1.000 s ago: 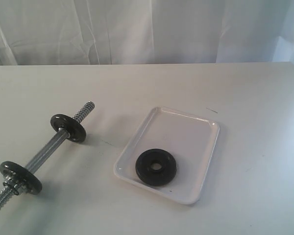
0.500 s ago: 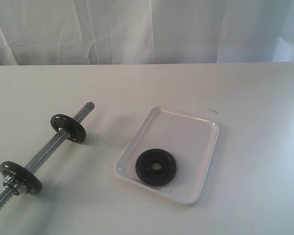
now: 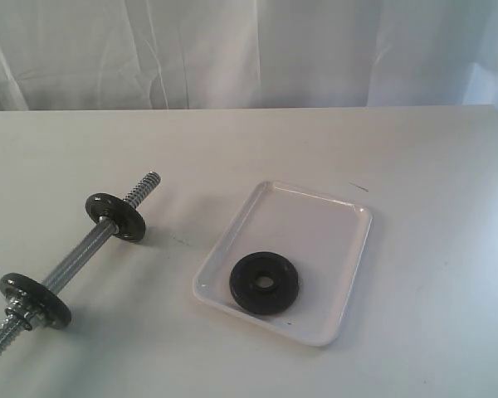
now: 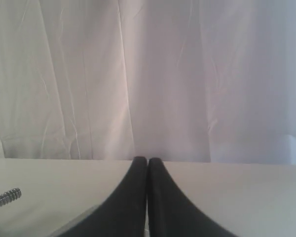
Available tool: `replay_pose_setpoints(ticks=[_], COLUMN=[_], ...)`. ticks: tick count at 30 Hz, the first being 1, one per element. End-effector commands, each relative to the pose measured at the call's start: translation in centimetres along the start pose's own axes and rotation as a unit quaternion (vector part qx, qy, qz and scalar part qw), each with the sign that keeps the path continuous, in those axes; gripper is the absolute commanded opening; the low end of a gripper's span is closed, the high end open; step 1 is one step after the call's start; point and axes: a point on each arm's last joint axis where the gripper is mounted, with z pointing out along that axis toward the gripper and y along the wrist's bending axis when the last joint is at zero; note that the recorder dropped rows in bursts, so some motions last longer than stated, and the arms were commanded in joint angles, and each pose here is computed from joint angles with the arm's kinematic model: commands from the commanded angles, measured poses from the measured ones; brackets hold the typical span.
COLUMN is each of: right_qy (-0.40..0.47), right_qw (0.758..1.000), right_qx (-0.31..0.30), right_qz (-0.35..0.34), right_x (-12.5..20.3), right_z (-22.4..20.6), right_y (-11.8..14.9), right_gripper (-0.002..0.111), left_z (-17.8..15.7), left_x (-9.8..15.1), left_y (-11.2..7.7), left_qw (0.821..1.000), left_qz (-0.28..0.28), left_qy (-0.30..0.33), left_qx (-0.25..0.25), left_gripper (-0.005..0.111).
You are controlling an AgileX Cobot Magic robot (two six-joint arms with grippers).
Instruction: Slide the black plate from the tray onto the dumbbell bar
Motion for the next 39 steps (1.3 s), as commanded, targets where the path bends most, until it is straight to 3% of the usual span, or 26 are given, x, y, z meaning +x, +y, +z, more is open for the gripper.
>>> replay_pose_setpoints(ticks=[1, 4, 7, 10, 13, 17, 23, 25, 28, 31, 34, 39], right_qy=[-0.043, -0.147, -0.231, -0.237, -0.187, -0.085, 0.056, 0.111, 0.194, 0.285, 0.336, 0.399], right_qw=[0.998, 0.985, 0.964, 0.952, 0.966, 0.988, 0.998, 0.993, 0.978, 0.953, 0.934, 0.902], right_qx=[-0.009, -0.032, -0.034, -0.014, -0.006, -0.005, -0.009, -0.014, -0.029, -0.050, -0.073, -0.111], right_qz=[0.046, 0.089, 0.130, 0.193, 0.180, 0.131, 0.013, -0.025, -0.066, -0.086, -0.096, -0.120], right_x=[-0.7, -2.6, -4.1, -5.3, -6.5, -8.0, -9.3, -9.2, -8.6, -7.5, -6.8, -5.6], right_z=[-0.1, -0.5, -1.0, -0.9, 0.3, 2.5, 5.2, 6.0, 7.2, 8.3, 9.3, 10.2], right_y=[0.1, 0.3, 0.0, -0.5, -0.2, 0.5, 1.2, 1.4, 1.8, 2.3, 3.1, 4.2], right_gripper=[0.000, 0.000, 0.000, 0.000, 0.000, 0.000, 0.000, 0.000, 0.000, 0.000, 0.000, 0.000], left_z=[1.4, 2.8, 4.2, 5.5, 6.4, 6.1, 4.8, 4.8, 4.7, 4.5, 5.0, 7.2], left_x=[-2.9, -4.1, -3.8, -2.5, -0.5, 1.8, 3.8, 4.4, 5.0, 5.6, 6.3, 9.2], left_y=[-0.8, -1.3, -1.8, -2.0, -1.2, 0.5, 1.7, 1.5, 0.4, -0.6, -1.6, -3.8], left_qw=[1.000, 1.000, 0.998, 0.983, 0.960, 0.904, 0.823, 0.808, 0.802, 0.774, 0.744, 0.648], left_qz=[-0.006, 0.004, 0.057, 0.132, 0.143, 0.174, 0.217, 0.223, 0.201, 0.196, 0.167, 0.158], left_qy=[-0.018, -0.009, 0.032, 0.119, 0.242, 0.387, 0.521, 0.542, 0.562, 0.599, 0.642, 0.731], left_qx=[0.006, 0.011, 0.027, 0.045, 0.012, -0.054, -0.074, -0.055, -0.001, 0.058, 0.081, 0.141], left_gripper=[0.000, 0.000, 0.000, 0.000, 0.000, 0.000, 0.000, 0.000, 0.000, 0.000, 0.000, 0.000])
